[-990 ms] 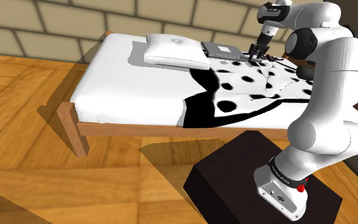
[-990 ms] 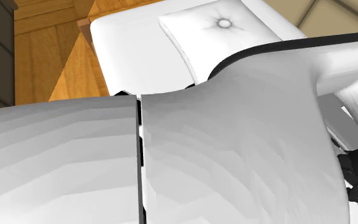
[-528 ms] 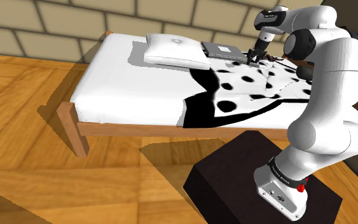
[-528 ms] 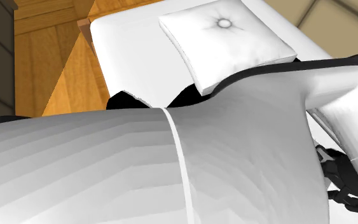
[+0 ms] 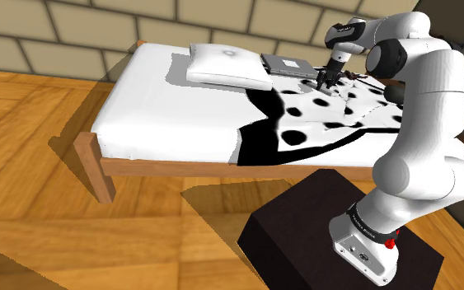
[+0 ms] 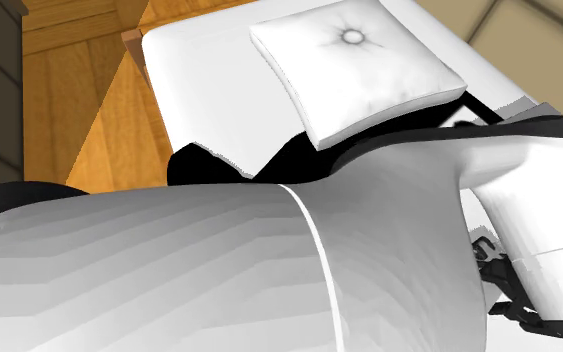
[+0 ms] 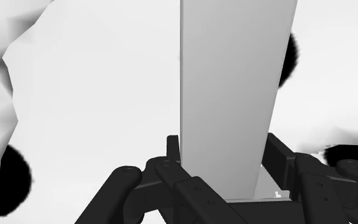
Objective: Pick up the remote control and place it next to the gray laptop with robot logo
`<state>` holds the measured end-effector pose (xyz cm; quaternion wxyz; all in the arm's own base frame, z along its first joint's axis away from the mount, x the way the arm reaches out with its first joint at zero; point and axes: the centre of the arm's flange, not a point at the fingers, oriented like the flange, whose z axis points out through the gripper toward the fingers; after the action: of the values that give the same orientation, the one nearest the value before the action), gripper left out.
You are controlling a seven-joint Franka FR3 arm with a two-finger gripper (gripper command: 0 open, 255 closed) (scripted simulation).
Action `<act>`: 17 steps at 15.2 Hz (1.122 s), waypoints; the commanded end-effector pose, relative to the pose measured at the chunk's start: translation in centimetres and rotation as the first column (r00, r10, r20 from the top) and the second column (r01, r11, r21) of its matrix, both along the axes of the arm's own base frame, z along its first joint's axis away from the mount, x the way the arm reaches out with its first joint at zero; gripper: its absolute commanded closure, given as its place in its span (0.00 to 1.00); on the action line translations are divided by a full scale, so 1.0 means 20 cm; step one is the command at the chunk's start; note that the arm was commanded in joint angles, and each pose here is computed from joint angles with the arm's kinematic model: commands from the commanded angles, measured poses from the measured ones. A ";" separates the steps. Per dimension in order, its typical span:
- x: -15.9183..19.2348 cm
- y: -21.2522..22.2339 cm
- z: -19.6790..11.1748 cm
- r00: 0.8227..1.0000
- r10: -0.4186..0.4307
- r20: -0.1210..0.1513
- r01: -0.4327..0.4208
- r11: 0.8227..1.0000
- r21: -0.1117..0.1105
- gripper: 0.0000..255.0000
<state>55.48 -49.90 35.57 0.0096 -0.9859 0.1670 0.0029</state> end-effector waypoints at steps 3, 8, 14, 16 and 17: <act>0.00 0.00 -0.06 1.000 0.001 0.000 -0.001 1.000 0.000 1.00; 0.00 0.00 -0.06 1.000 0.001 0.000 -0.001 1.000 0.000 1.00; 0.00 0.00 -0.06 1.000 0.001 0.000 -0.001 1.000 0.000 0.00; 0.00 0.00 0.01 1.000 0.001 0.000 -0.001 1.000 0.000 0.00; 0.00 0.00 0.07 1.000 0.001 0.000 -0.001 1.000 0.000 0.00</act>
<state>55.47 -50.08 35.95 0.0096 -0.9859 0.1669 0.0027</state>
